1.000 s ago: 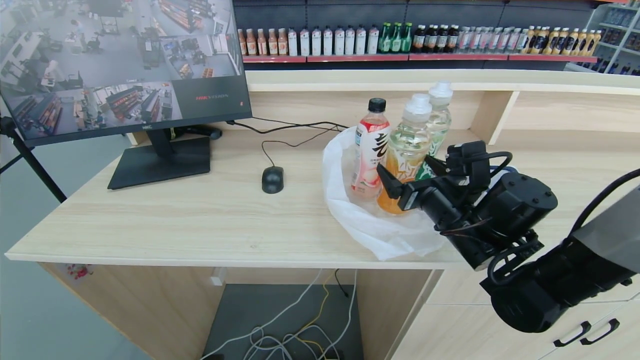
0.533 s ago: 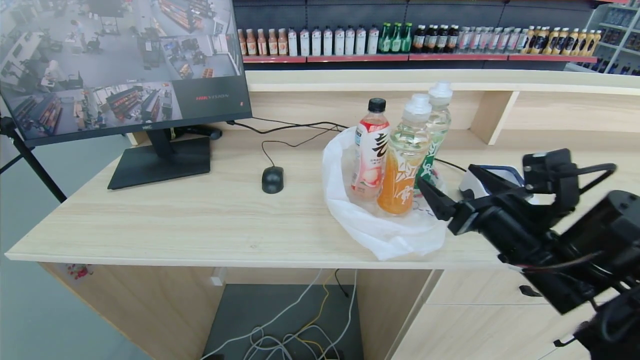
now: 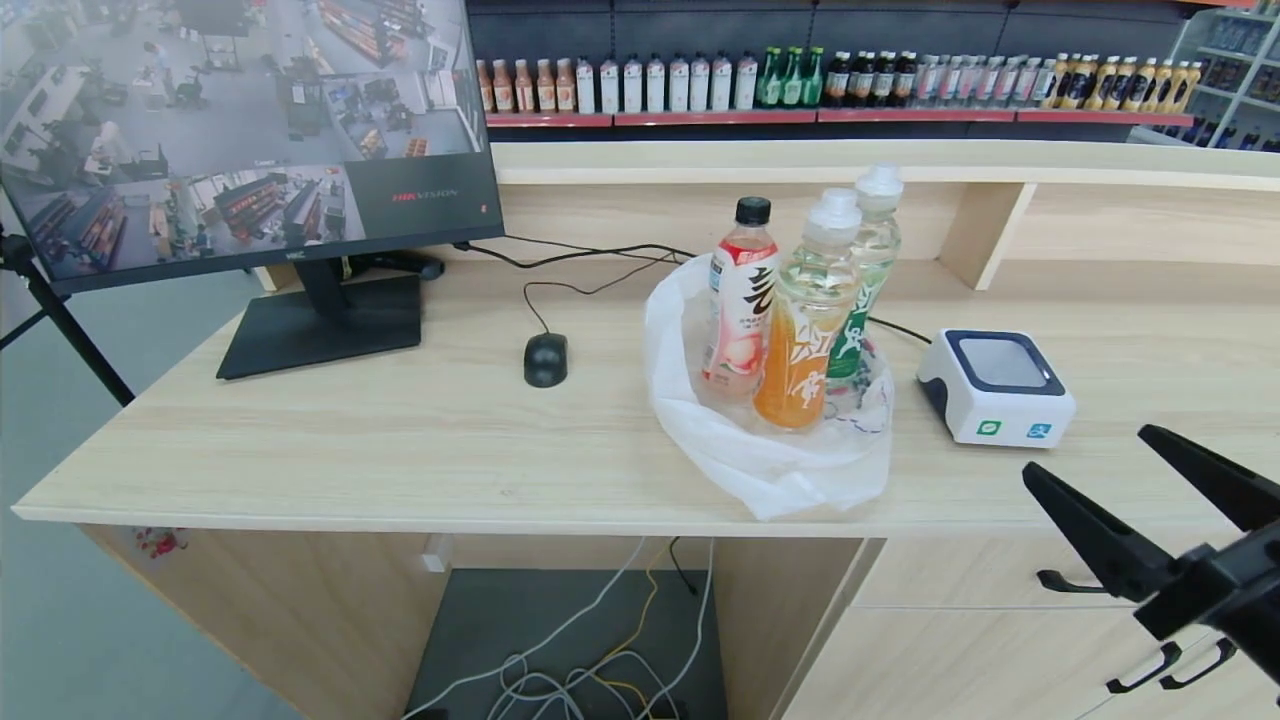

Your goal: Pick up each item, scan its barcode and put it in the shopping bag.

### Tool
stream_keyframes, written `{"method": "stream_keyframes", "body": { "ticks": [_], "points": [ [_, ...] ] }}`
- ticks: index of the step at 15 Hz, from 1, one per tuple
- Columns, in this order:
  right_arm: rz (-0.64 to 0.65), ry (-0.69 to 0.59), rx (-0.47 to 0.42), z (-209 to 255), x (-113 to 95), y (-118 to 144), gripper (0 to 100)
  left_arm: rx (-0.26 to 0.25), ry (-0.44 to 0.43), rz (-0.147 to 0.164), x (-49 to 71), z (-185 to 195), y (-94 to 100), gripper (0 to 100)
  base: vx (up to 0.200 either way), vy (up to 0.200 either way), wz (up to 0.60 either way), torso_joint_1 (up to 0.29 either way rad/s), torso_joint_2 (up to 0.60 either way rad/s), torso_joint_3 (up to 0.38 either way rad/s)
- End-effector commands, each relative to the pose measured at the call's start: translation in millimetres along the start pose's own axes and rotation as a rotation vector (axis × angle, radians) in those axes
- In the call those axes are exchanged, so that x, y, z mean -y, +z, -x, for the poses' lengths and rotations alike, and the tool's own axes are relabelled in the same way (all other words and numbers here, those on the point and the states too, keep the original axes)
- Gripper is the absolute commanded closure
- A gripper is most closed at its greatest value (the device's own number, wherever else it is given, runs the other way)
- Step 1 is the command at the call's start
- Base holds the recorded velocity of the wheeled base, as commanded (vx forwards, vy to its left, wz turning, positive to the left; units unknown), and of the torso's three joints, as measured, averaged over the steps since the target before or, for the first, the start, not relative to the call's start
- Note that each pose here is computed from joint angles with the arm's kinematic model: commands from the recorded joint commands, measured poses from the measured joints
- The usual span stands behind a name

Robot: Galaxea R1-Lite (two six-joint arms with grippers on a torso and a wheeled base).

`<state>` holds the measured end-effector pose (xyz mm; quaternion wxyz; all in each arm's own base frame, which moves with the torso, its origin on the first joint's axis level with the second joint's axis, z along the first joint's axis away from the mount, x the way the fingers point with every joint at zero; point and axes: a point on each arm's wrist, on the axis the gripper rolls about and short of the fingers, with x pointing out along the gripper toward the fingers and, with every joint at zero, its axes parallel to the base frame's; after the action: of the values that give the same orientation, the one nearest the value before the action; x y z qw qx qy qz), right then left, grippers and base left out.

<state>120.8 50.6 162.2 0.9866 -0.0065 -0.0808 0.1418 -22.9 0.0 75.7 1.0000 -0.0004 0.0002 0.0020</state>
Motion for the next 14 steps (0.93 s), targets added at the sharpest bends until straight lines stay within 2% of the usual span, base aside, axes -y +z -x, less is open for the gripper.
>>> {"method": "stream_keyframes", "body": {
  "ticks": [1,3,7,11,14],
  "points": [
    [0.000,-0.004,0.046,29.7,4.8,9.9,0,0.000,0.001,0.001,0.0,0.0,0.1,0,0.000,0.000,0.00,0.000,0.00,0.000],
    [0.067,0.018,-0.026,52.4,6.4,4.0,0,0.000,0.001,0.001,0.0,0.0,0.1,0,0.000,0.000,0.00,0.000,0.00,0.000],
    [0.086,0.046,-0.150,109.5,12.3,-18.5,0,0.000,0.001,0.001,0.0,0.0,0.1,0,0.000,0.000,0.00,0.000,0.00,0.000],
    [0.092,0.067,-0.181,151.6,16.1,-49.8,0,0.000,0.001,0.007,0.0,0.0,0.1,0,0.000,0.000,0.00,0.000,0.00,0.000],
    [0.098,0.026,-0.201,158.4,16.3,-53.2,0,-0.001,0.001,0.008,0.0,-0.1,-0.3,0,0.000,0.000,0.00,0.000,0.00,0.000]
  ]
}}
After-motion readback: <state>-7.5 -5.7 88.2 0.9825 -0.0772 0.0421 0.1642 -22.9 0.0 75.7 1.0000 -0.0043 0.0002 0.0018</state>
